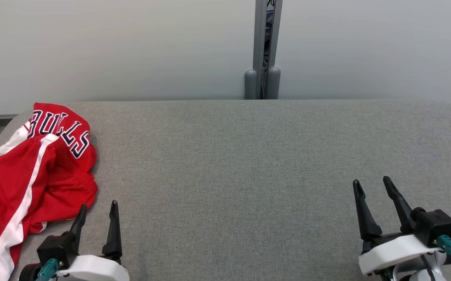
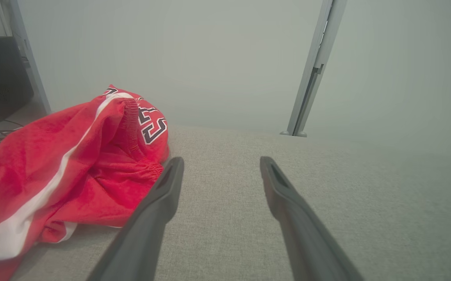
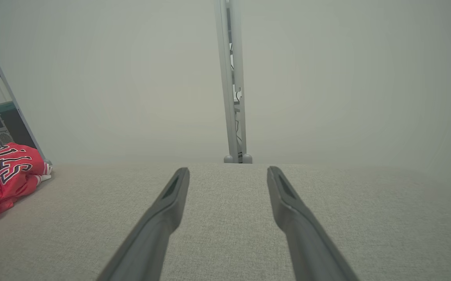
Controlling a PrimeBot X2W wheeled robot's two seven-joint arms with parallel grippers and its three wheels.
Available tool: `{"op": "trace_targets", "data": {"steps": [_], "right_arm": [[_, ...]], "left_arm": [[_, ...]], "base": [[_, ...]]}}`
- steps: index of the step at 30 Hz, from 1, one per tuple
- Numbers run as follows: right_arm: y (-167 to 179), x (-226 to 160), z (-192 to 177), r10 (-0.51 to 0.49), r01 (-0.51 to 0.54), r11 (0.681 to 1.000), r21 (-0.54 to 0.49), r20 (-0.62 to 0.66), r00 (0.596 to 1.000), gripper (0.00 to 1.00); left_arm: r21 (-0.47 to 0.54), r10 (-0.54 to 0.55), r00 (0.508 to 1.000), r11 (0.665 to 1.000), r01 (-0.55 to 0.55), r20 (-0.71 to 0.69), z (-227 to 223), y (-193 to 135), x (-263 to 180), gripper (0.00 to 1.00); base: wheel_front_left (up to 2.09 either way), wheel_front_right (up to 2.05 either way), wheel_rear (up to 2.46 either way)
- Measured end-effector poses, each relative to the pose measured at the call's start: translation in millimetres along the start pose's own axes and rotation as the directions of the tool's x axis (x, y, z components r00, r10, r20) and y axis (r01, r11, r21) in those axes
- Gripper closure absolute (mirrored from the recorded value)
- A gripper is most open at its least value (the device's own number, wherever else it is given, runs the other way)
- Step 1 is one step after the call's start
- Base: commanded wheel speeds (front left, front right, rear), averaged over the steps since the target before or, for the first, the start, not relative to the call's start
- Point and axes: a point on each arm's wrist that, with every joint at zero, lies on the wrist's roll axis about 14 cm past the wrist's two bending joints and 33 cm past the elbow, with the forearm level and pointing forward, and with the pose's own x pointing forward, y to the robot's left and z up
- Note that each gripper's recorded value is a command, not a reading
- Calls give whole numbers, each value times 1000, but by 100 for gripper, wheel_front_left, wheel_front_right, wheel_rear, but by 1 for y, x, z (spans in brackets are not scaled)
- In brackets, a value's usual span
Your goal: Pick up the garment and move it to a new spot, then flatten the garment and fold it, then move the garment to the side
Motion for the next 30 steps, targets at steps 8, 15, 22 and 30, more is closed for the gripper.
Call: {"op": "trace_targets", "data": {"steps": [8,15,22,30], "right_arm": [[1,-1,-1,11,-11,999,-50,1,1000,0],[0,-1,-1,13,-13,997,-71,4,1000,0],[-1,-1,-2,9,-9,998,-69,1,1000,0],[-1,-1,-2,9,-9,998,-69,1,1000,0]], "left_arm": [[28,-4,1000,1000,4,1,-2,-1,-1,0],[47,-7,1000,999,7,3,-3,-2,-2,0],[43,-9,1000,999,9,-1,-3,-2,-2,0],[44,-4,1000,999,4,-5,-4,-1,-2,0]], "base": [[0,0,0],[0,0,0],[0,0,0],[0,0,0]]}}
